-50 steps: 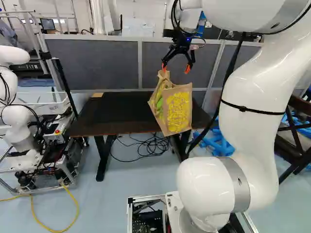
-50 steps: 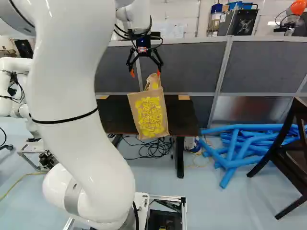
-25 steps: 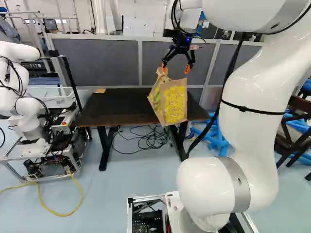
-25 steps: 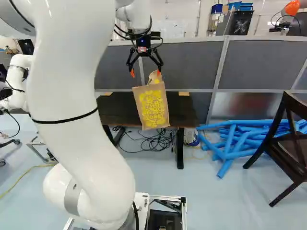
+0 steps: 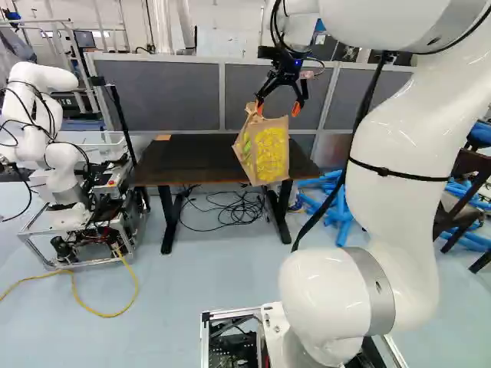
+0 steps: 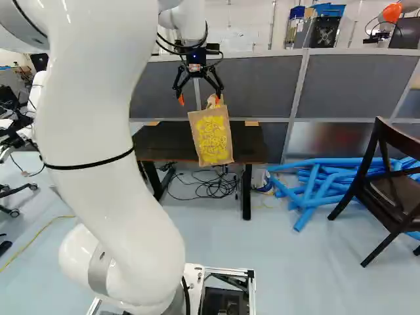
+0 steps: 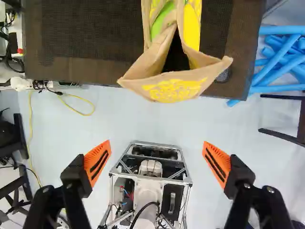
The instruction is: Pick up the bag on the ground and place it on the table
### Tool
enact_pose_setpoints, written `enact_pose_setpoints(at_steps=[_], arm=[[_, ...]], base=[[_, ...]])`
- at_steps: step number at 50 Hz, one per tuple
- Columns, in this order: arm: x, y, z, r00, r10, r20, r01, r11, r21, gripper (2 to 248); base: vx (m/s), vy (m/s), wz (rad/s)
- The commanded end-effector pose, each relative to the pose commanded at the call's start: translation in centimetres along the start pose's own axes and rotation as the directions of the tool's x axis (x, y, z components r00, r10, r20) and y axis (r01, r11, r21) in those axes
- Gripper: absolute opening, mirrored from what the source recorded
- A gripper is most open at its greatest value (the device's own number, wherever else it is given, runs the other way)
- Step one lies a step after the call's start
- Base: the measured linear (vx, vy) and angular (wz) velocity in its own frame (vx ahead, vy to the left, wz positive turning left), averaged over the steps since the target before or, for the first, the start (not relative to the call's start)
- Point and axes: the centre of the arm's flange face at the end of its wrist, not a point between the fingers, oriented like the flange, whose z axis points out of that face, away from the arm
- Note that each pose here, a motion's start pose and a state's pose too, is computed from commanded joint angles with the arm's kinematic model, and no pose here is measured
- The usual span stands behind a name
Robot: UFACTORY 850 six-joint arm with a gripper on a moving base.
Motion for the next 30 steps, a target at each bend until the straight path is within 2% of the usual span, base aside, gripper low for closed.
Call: enact_pose_setpoints(at_steps=[30], arm=[[0.0,0.0,0.0,1.0,0.0,0.0,0.0,1.0,0.0,247]], base=[[-0.184,0.0,0.014]])
